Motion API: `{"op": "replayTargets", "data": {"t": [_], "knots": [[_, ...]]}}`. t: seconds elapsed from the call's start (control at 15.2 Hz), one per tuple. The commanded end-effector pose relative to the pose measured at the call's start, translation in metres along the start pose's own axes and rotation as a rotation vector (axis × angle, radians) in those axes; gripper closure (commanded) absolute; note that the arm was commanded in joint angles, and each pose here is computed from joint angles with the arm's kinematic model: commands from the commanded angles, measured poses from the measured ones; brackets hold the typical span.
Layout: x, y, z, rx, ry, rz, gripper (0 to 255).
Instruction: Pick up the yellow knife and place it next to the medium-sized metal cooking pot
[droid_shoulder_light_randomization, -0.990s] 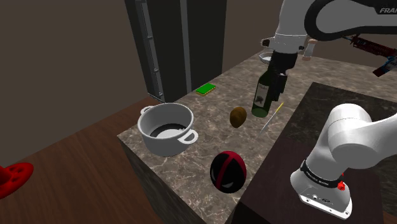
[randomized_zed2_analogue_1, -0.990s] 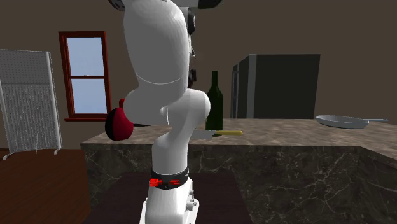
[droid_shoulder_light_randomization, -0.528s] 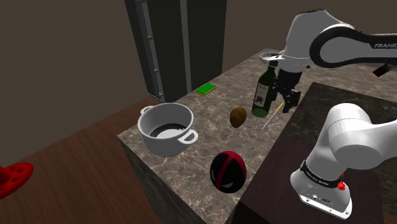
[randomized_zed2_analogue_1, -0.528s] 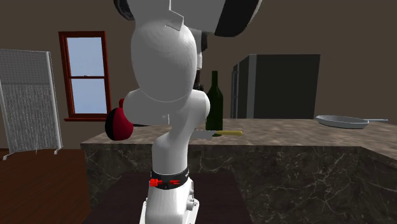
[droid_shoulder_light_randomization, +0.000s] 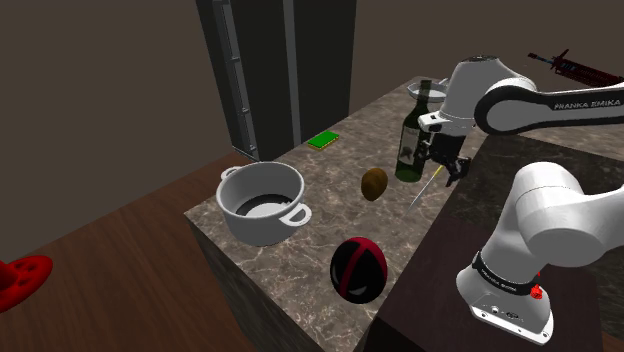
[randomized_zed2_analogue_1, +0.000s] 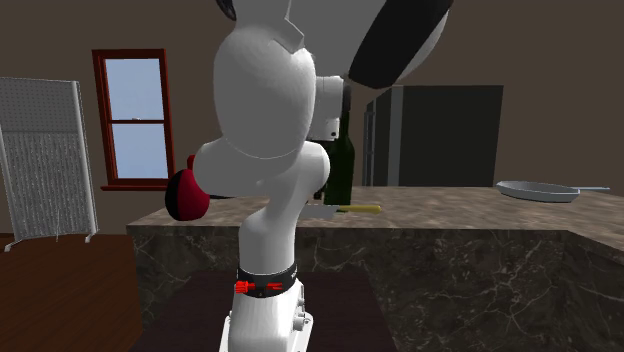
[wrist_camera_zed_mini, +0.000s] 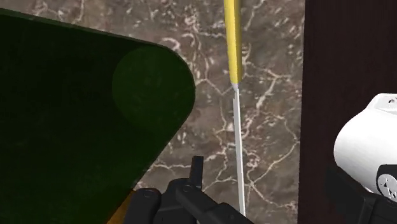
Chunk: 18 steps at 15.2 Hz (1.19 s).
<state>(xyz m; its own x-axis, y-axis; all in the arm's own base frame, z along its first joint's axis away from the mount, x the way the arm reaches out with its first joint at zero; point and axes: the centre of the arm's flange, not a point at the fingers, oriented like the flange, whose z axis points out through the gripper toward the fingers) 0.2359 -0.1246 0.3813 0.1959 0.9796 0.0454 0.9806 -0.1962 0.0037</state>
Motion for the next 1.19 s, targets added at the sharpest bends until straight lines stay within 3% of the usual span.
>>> {"op": "replayTargets", "data": {"t": [0.0,0.53,1.06,1.12], "knots": [[-0.015,0.012,0.021,-0.007,-0.001,-0.15,0],[-0.015,0.013,0.061,-0.008,-0.001,-0.152,0],[-0.015,0.013,0.061,-0.007,-0.001,-0.152,0],[-0.015,0.013,0.061,-0.007,-0.001,-0.152,255]]}}
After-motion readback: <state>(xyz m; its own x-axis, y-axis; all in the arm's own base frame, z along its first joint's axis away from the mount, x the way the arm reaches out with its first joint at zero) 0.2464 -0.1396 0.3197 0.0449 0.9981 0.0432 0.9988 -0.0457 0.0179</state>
